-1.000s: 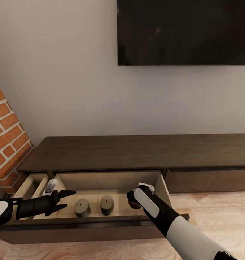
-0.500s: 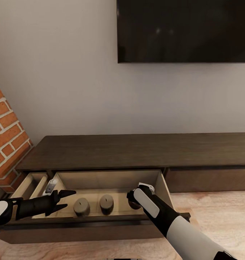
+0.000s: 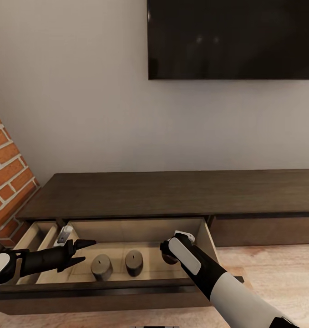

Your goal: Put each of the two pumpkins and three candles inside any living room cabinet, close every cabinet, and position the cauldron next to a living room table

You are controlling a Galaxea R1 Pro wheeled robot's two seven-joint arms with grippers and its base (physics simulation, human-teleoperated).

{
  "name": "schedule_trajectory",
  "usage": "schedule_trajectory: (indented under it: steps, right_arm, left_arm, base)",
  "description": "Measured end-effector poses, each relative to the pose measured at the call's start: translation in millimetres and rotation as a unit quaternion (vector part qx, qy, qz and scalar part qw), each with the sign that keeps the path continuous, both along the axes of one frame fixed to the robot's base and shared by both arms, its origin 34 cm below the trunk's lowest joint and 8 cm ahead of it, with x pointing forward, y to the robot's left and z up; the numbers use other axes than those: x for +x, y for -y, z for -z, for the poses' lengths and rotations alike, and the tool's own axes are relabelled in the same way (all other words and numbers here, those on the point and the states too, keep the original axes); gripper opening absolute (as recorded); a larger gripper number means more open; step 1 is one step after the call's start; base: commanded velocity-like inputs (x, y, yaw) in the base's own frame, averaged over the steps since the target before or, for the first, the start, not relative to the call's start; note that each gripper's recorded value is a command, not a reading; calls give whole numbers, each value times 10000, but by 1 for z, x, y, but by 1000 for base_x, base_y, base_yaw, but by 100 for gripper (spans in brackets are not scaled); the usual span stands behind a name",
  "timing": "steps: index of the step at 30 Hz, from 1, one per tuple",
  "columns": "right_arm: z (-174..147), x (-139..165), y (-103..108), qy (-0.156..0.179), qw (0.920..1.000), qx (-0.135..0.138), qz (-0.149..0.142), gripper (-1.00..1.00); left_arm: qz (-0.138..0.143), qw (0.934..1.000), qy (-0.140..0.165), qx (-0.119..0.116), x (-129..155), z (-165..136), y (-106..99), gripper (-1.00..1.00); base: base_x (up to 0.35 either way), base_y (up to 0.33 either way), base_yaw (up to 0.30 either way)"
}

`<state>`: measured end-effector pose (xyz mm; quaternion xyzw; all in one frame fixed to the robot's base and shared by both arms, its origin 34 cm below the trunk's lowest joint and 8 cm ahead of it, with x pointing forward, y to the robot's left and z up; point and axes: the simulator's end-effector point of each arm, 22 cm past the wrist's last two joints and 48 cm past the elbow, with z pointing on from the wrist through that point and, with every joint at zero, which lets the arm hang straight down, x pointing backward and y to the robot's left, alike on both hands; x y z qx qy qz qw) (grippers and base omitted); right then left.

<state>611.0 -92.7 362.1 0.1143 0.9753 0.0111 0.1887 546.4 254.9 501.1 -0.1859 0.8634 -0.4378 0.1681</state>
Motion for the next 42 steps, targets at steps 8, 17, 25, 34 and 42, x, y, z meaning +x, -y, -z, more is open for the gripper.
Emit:
schedule_trajectory:
  steps: [8, 17, 25, 34, 42]
  right_arm:
    - [7, -4, 3, -59, 10000, -56, -3, -100]
    - [27, -14, -4, -282, 9996, -40, -35, -100]
    - [28, -6, -1, -86, 9996, -209, -160, -100]
    - [28, -5, -1, -49, 9996, -201, -178, -100]
    - [28, -5, -2, -50, 9996, -199, -182, -100]
  left_arm:
    - [52, 10000, 76, -2, -1, -1, 4, 100]
    - [65, 10000, -53, -1, -2, 12, 4, 100]
    - [80, 9999, -71, -6, -1, 14, 5, 100]
    - [77, 9999, -72, -5, -2, 14, 5, 100]
    - [79, 9999, -72, -6, -2, 14, 5, 100]
  base:
    - [1, 0, 0]
    - [0, 0, 0]
    - [0, 0, 0]
    - [14, 0, 0]
    - [33, 0, 0]
